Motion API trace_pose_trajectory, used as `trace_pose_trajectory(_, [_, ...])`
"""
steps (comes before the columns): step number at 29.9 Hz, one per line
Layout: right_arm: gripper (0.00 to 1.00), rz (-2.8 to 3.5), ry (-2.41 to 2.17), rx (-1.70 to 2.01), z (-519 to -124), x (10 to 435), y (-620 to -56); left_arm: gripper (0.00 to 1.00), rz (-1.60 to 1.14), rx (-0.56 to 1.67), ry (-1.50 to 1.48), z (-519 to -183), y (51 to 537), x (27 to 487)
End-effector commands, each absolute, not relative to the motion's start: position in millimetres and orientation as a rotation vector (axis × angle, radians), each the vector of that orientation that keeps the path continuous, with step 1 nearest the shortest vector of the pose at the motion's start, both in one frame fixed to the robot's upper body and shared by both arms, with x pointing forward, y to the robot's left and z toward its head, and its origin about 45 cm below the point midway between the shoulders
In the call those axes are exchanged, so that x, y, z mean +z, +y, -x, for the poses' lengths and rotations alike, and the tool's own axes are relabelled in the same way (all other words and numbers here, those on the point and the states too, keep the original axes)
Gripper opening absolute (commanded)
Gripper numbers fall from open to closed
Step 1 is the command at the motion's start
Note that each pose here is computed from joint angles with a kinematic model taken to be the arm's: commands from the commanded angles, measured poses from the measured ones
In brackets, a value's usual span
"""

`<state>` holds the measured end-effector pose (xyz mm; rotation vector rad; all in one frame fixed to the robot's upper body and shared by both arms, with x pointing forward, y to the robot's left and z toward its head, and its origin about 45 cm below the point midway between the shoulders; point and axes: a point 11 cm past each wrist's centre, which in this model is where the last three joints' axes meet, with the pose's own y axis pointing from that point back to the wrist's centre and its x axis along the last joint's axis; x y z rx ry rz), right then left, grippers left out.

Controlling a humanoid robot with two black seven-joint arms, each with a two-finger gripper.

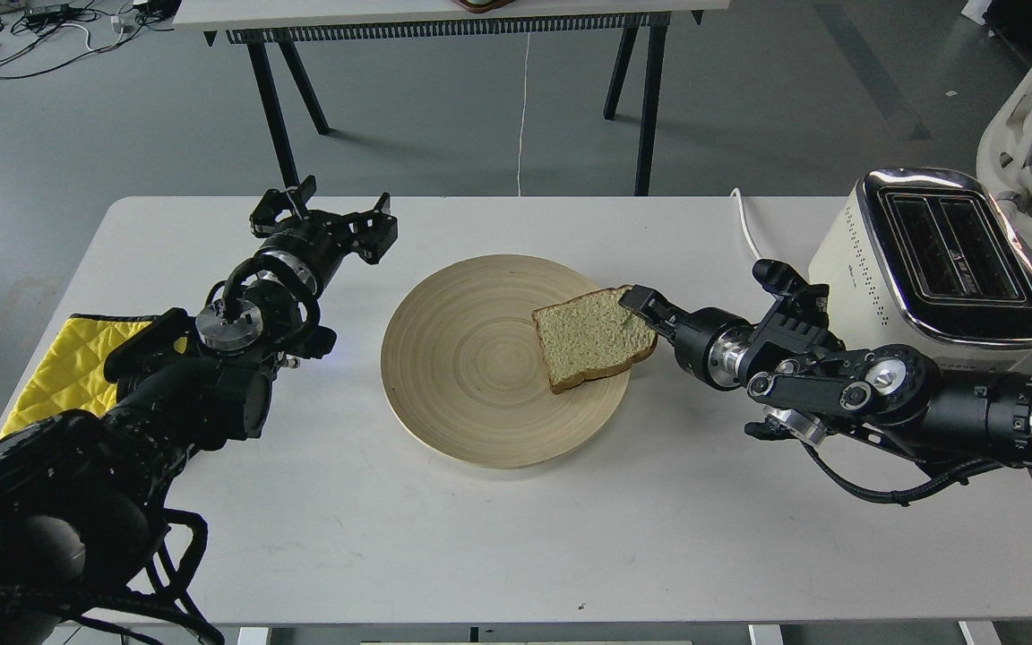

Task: Put bread in toaster with right arm
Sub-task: 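Reach the open right gripper to the bread slice edge and close on it, then lift the bread slice with the right gripper up toward the toaster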

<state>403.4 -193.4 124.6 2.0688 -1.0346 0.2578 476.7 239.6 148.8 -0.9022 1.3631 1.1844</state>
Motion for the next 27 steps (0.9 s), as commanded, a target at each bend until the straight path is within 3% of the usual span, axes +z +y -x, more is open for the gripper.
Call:
trace_pose_trajectory(1, [0.38, -2.068, -1.044, 0.257, -404, 126, -193, 1.00, 0.902, 1.184, 1.363, -477, 240, 149])
trace_pose_trajectory(27, [0.03, -2.163, -1.121, 0.223, -413, 154, -177, 1.00, 0.902, 1.184, 1.363, -477, 240, 149])
